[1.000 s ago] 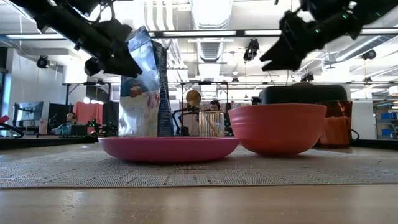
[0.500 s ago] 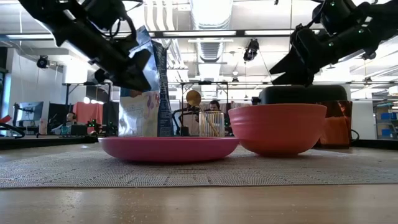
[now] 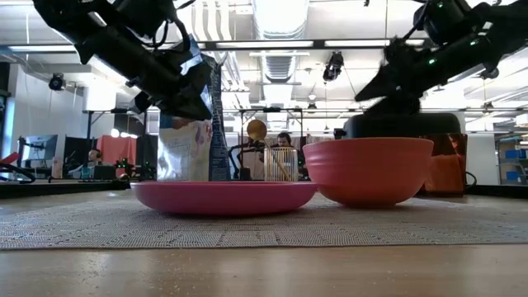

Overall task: Arrange a breakfast setting
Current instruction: Pour the cereal from the blue cereal box into the orange bowl on the gray table mat

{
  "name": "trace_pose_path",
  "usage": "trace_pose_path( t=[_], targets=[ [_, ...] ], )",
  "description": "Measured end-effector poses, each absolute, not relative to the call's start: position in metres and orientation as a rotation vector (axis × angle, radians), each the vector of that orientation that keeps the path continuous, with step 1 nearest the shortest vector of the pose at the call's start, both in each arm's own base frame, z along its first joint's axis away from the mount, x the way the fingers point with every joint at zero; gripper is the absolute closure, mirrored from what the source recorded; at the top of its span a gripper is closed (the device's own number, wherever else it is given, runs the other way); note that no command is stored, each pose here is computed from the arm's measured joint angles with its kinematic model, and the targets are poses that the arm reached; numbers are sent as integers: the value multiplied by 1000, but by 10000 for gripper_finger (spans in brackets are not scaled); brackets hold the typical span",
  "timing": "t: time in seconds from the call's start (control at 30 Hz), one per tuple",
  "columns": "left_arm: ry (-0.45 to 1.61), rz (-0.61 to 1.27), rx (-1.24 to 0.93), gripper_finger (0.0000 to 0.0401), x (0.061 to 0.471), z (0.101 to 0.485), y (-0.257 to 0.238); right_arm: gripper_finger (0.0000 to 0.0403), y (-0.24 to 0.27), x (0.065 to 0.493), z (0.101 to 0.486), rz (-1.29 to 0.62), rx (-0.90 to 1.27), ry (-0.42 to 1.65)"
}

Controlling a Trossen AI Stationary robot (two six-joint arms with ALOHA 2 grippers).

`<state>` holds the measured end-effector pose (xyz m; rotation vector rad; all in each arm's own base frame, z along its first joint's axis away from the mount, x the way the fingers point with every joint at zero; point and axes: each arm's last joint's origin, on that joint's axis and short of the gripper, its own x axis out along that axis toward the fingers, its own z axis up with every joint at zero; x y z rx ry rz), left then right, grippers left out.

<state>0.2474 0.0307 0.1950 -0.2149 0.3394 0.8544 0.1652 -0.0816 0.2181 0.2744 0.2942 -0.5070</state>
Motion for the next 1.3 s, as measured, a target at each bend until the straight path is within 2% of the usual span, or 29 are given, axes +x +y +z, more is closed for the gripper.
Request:
trace_pose_path(
  t=[0.13, 0.27, 0.6, 1.07, 1.3],
  targets=[
    [330, 827, -219, 333, 253, 199, 24, 92, -91, 164, 215, -883, 408, 210],
    [319, 810, -213, 333, 257, 204, 17, 92, -96, 162, 210, -1074, 371, 214],
    [306, 812, -179, 333, 261, 213, 13, 92, -97, 163, 206, -1041, 201, 336],
    [319, 814, -158, 333, 261, 212, 13, 92, -97, 163, 206, -1033, 180, 349],
    [315, 855, -128, 333, 260, 212, 14, 92, -93, 166, 204, -810, 104, 441]
  ],
)
